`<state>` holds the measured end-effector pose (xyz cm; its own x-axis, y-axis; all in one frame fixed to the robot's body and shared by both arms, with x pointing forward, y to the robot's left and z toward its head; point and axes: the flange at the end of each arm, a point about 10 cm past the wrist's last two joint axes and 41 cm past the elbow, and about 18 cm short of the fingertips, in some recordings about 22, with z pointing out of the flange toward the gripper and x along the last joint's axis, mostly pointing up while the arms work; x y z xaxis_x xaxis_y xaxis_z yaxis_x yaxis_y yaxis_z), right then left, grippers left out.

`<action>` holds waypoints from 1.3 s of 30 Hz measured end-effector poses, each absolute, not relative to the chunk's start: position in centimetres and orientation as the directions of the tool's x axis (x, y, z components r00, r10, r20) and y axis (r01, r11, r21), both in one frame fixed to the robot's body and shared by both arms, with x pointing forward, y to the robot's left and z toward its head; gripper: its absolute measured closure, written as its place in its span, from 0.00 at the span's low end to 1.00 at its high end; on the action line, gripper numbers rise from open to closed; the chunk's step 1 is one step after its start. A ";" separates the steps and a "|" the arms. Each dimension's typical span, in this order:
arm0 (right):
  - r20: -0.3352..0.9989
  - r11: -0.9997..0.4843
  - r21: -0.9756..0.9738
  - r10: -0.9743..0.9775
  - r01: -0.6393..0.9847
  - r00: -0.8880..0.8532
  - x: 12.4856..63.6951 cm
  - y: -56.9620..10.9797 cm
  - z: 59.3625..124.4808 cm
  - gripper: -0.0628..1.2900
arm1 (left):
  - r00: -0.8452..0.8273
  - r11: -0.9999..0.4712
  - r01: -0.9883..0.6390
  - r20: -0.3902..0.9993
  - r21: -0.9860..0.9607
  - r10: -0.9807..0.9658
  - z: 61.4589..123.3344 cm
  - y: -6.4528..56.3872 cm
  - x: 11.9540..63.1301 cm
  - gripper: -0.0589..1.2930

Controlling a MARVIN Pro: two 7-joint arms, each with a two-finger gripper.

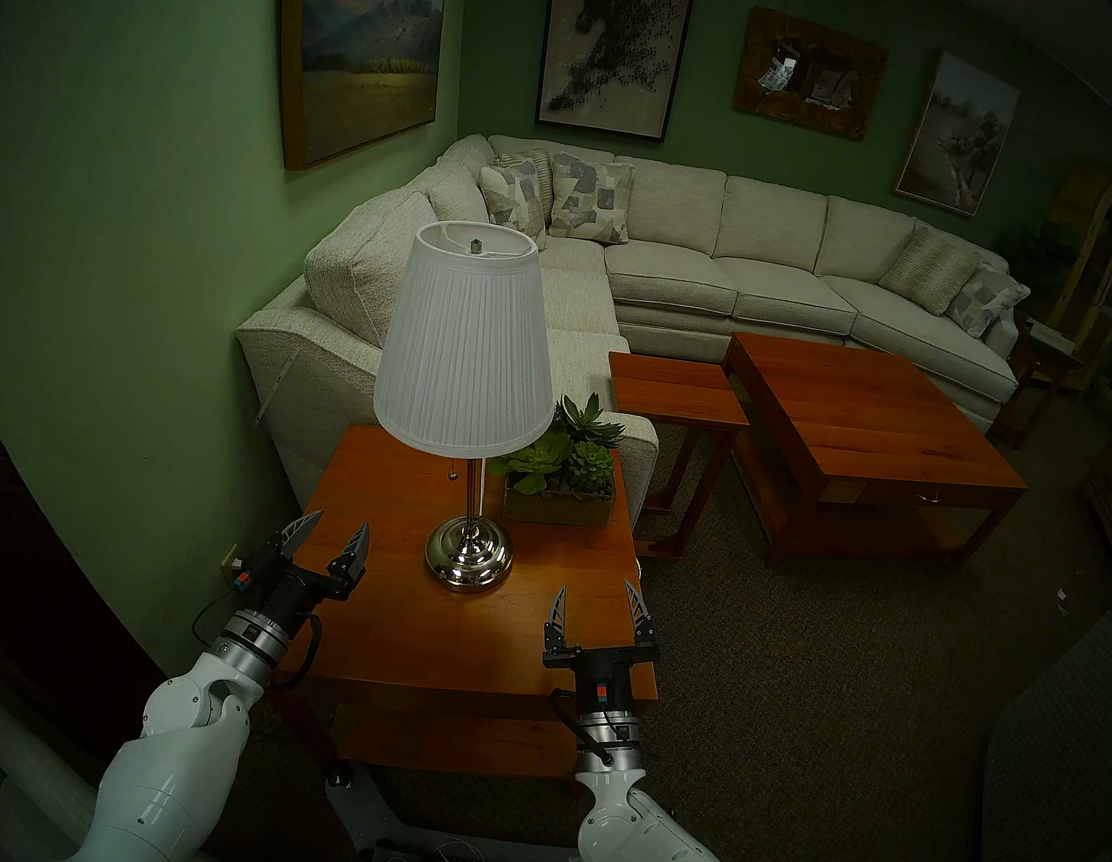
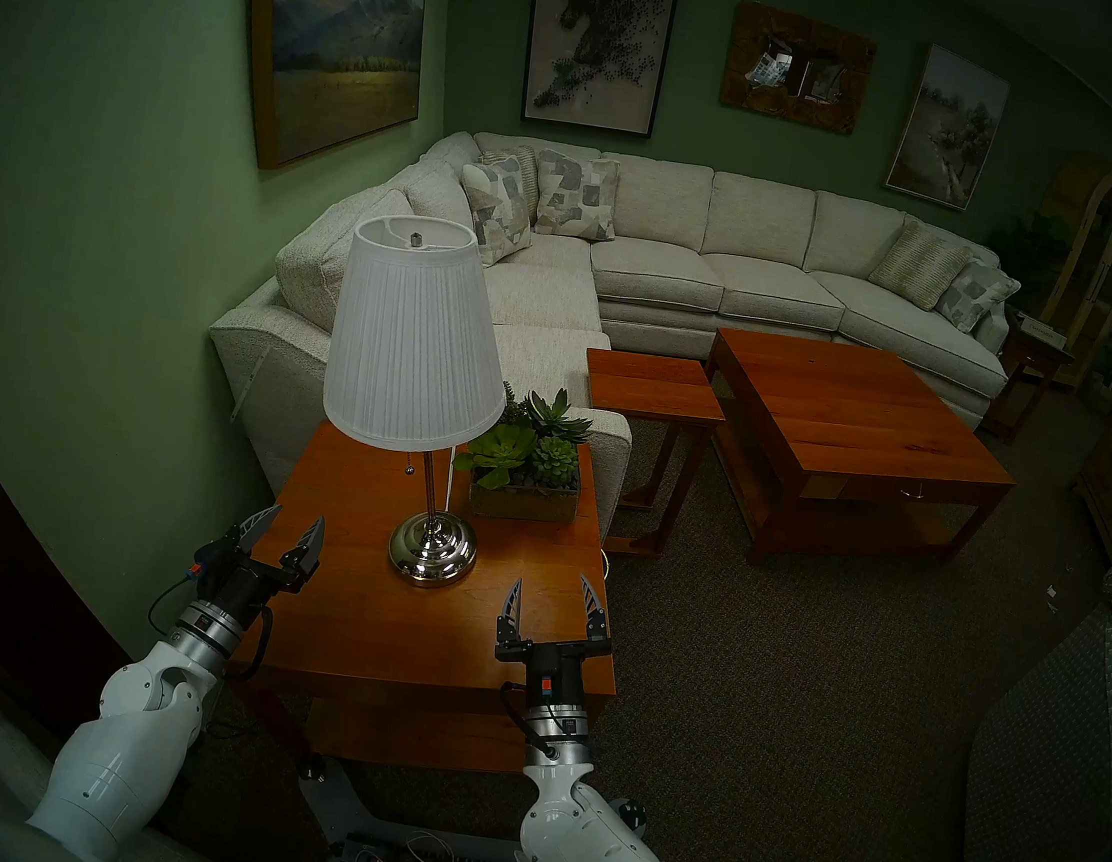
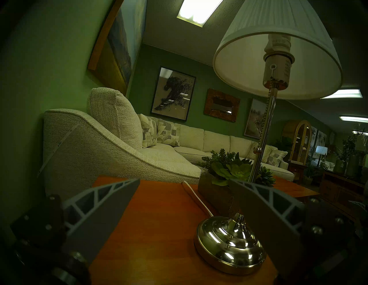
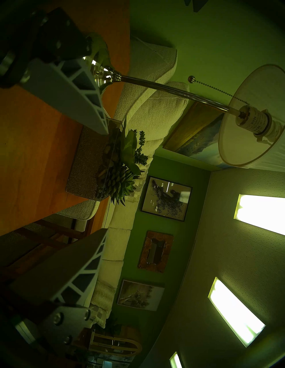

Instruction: Pull on string to turn on lamp

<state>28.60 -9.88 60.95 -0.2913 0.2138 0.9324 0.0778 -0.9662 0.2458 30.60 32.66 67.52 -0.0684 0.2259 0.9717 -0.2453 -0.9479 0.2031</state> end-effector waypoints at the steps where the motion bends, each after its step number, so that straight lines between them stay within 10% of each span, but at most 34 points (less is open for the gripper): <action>1: 0.933 -0.966 0.246 0.214 0.078 -0.291 28.6 -9.9 60.9 0.04 | -0.068 -0.948 -0.245 0.972 0.203 0.226 67.5 32.7 30.6 0.06; 39: 0.934 -0.966 0.248 0.218 0.073 -0.283 28.4 -10.1 60.7 0.04 | -0.239 -0.948 -0.300 0.954 0.103 0.179 70.2 23.8 32.9 0.06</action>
